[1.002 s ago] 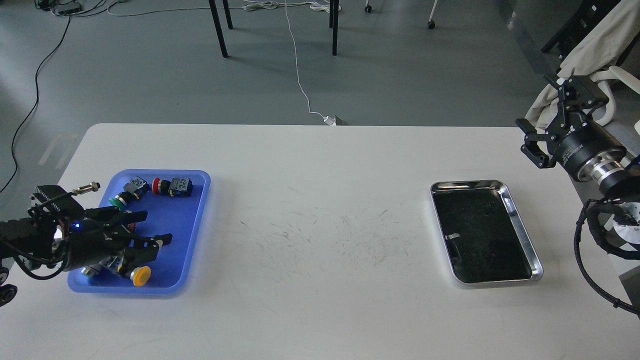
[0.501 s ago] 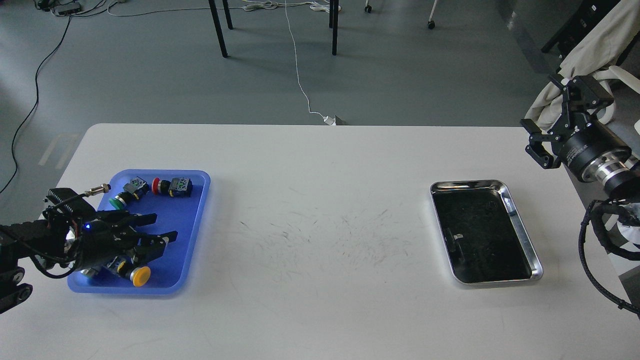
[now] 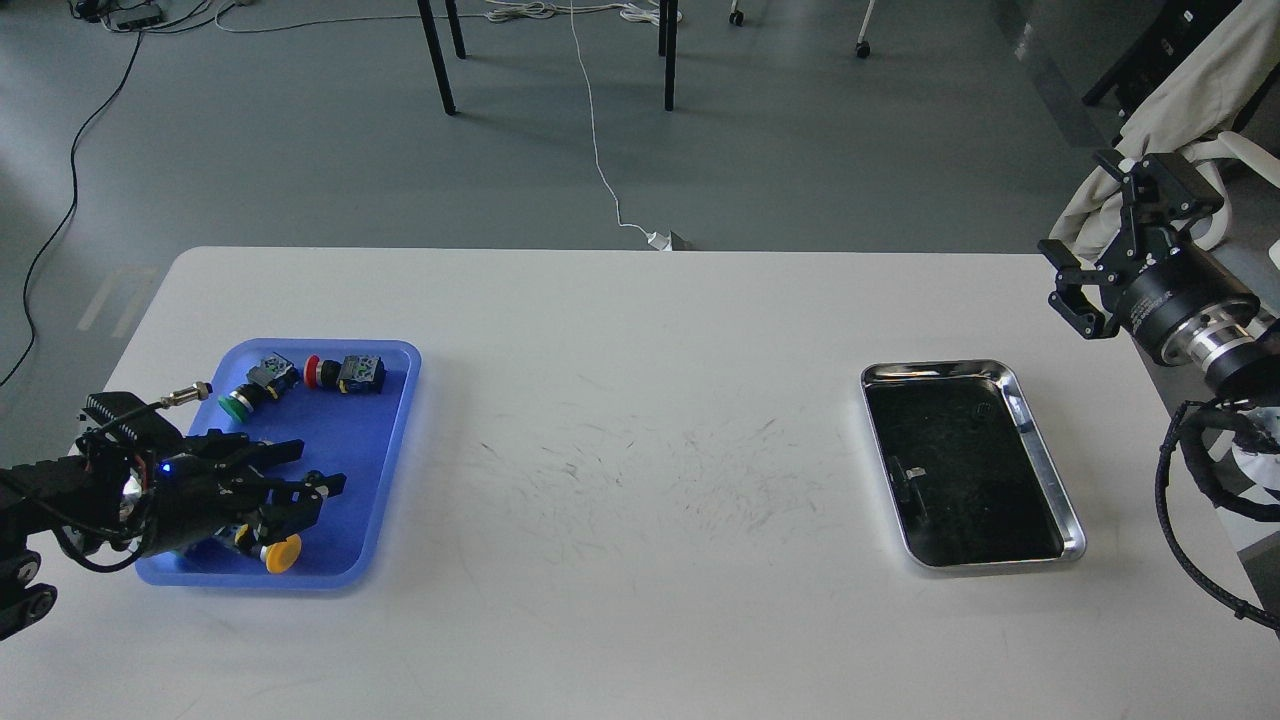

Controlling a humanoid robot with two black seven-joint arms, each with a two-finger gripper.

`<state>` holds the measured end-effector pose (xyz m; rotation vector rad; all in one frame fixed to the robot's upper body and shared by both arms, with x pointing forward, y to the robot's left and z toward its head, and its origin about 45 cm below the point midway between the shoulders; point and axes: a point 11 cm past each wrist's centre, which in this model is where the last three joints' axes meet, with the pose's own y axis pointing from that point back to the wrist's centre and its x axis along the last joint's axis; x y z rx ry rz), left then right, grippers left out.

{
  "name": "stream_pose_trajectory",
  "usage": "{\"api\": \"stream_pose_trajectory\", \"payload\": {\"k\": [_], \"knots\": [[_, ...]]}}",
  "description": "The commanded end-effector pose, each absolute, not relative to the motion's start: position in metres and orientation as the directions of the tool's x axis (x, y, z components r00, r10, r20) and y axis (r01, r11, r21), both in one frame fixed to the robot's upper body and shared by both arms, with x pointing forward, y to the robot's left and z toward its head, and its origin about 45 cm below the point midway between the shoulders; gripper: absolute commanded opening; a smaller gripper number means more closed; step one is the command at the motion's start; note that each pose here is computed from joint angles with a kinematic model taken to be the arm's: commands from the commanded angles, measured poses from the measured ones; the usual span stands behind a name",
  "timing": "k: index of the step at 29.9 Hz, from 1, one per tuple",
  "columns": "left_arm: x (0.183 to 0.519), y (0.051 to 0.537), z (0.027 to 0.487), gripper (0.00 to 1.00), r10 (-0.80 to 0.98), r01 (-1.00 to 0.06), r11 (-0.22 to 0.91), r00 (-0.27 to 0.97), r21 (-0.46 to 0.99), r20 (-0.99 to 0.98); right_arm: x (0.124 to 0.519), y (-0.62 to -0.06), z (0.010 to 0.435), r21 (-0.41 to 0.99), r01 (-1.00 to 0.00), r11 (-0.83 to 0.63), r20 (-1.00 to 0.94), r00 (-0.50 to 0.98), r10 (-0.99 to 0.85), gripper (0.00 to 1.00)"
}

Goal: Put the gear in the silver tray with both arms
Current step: 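Grasp a small black gear in the blue tray with the left gripper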

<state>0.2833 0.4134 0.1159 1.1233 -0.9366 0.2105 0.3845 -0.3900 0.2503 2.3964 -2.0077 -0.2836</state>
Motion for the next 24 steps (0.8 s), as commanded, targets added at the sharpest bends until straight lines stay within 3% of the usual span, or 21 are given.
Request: {"api": "stream_pose_trajectory", "payload": {"k": [1, 16, 24], "knots": [[0.281, 0.414, 0.114, 0.69, -0.294, -0.579, 0.46, 0.616, 0.673, 0.731, 0.384, -0.39, 0.25, 0.117, -0.976, -0.184, -0.137, 0.167, -0.976, 0.97], [0.28, 0.406, 0.109, 0.53, -0.287, -0.574, 0.475, 0.615, 0.667, 0.735, 0.384, -0.39, 0.251, 0.117, -0.976, -0.183, -0.136, 0.166, -0.977, 0.97], [0.281, 0.403, 0.104, 0.51, -0.289, -0.572, 0.476, 0.615, 0.668, 0.733, 0.383, -0.391, 0.25, 0.12, -0.976, -0.182, -0.134, 0.166, -0.977, 0.97]]}}
